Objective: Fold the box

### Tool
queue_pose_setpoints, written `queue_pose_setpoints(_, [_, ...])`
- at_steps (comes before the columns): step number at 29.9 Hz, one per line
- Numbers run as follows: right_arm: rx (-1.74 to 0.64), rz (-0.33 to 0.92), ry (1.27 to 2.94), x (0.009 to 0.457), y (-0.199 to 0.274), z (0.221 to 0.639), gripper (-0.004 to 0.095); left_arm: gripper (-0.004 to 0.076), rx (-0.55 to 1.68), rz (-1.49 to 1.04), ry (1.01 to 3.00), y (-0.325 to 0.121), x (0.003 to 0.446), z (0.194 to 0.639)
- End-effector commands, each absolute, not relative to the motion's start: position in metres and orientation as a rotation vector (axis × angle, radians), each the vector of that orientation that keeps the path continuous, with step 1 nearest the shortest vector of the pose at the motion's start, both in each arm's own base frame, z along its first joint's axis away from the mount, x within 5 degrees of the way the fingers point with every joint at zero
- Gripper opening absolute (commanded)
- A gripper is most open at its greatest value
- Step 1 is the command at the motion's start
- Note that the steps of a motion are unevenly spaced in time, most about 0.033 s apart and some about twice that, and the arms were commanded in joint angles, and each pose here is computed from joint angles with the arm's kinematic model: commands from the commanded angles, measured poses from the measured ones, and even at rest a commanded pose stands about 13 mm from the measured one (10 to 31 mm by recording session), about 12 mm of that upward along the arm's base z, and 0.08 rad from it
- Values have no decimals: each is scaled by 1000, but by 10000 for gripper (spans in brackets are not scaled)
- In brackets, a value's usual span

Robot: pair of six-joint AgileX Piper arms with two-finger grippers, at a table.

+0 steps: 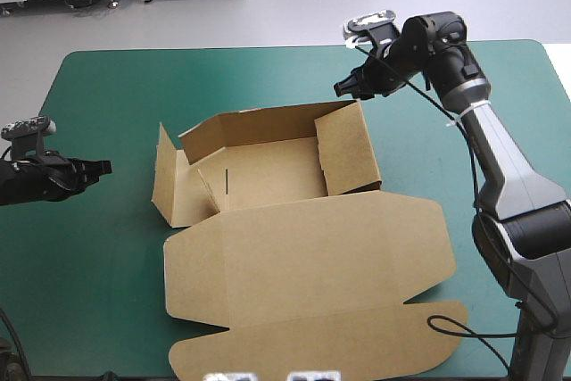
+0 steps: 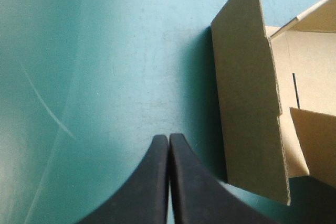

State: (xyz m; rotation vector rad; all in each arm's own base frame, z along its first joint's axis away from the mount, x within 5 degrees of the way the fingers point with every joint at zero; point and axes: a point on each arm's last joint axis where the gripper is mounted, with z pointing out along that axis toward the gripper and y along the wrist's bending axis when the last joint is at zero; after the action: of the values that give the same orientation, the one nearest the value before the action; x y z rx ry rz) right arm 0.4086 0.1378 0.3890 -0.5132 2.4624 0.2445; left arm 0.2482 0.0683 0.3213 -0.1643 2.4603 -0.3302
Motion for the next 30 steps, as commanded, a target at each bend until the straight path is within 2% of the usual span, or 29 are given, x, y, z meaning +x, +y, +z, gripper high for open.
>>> queue_pose_setpoints(1, [-452, 247, 2328, 381, 126, 446, 408, -9, -155, -346, 2389, 64, 246, 338])
queue_pose_setpoints(7, [-452, 285, 2352, 368, 125, 446, 324, -9, -152, -344, 2389, 64, 246, 338])
queue_pose_setpoints(16, [-509, 252, 2593, 387, 131, 369, 324, -9, -143, -368, 2410, 62, 244, 337])
queue_pose_setpoints(22, [-506, 347, 2671, 400, 141, 339, 324, -9, -137, -380, 2421, 61, 243, 336])
queue_pose_setpoints(28, [-543, 366, 2774, 408, 146, 298, 324, -9, -133, -390, 2425, 60, 243, 336])
queue_pose_setpoints(30, [-570, 405, 2784, 411, 149, 290, 269, -9, -134, -391, 2426, 60, 243, 336])
